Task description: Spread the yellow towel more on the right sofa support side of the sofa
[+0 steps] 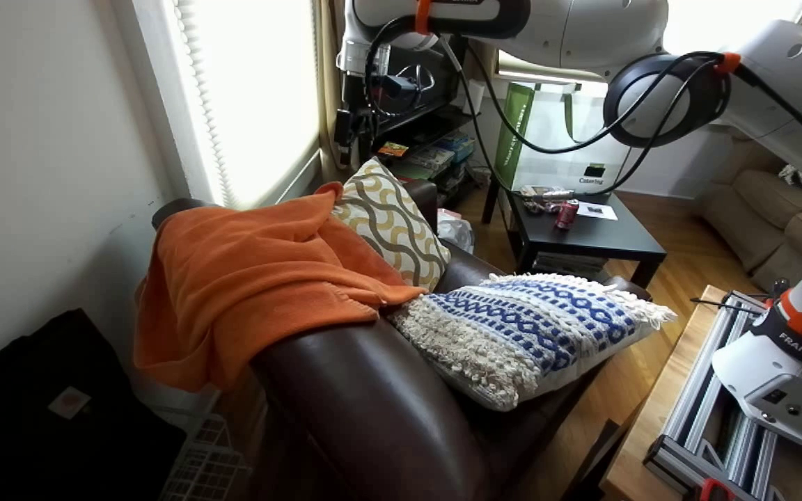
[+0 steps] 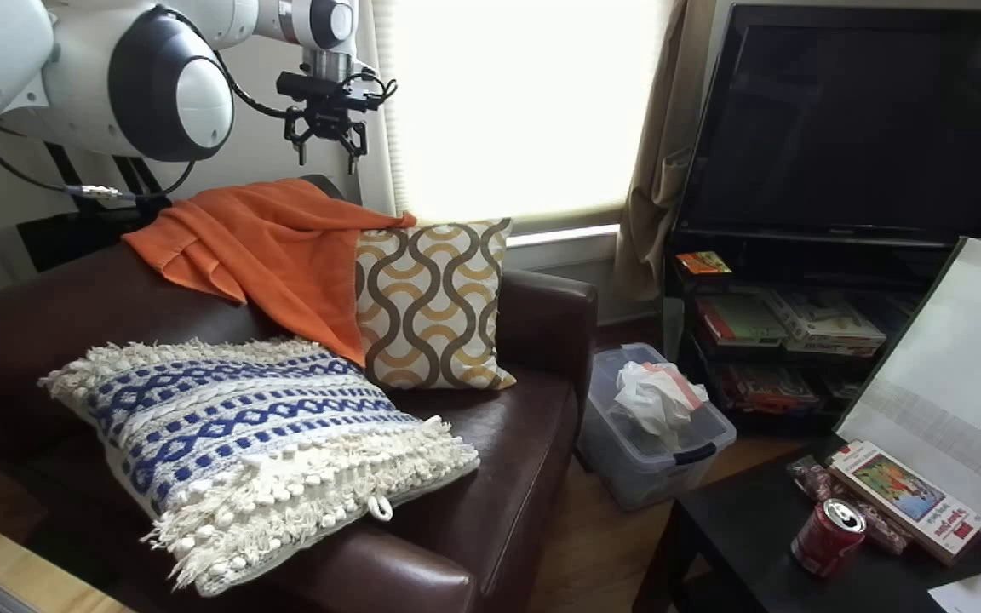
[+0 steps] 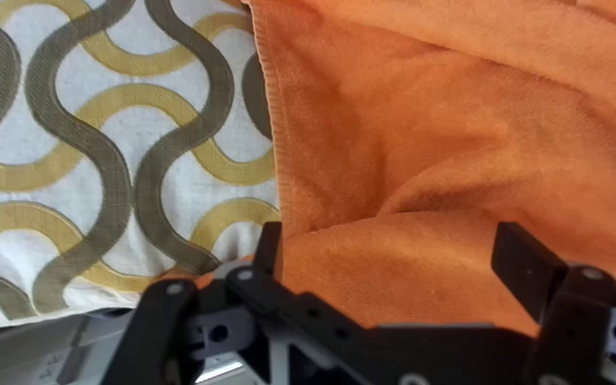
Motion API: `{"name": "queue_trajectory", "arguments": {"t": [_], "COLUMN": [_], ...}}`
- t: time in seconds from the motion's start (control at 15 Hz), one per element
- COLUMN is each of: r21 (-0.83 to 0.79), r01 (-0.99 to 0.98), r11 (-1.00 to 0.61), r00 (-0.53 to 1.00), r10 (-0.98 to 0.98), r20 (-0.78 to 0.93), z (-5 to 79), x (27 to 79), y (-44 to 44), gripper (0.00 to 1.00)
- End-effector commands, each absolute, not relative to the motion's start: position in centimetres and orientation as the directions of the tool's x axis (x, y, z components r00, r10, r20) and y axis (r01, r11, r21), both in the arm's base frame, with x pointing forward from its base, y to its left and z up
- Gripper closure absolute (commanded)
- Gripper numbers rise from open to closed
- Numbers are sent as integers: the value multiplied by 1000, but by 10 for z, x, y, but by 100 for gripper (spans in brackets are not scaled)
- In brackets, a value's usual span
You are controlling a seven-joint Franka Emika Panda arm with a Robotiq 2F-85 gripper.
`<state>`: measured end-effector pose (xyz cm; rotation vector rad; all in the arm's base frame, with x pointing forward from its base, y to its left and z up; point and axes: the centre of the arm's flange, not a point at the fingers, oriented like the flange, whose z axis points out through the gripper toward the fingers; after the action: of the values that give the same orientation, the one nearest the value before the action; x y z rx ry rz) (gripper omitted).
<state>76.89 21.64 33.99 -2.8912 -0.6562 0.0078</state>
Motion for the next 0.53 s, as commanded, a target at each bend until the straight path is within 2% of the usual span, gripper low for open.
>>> {"name": "queue_trajectory", "arguments": {"t": [0.0,0.07,0.13,0.47], "r21": [-112,-75,-127,-122], "r01": [255,230,297,292], "r11": [-960,-970,-946,-949], "r00": [966,972,954,956], "r10": [259,233,299,293], "r20": [-19,-34,2,5], "z": [320,318,335,337], "x": [701,702,772,772], "y": [191,187,205,204], "gripper": [0,0,0,0]}}
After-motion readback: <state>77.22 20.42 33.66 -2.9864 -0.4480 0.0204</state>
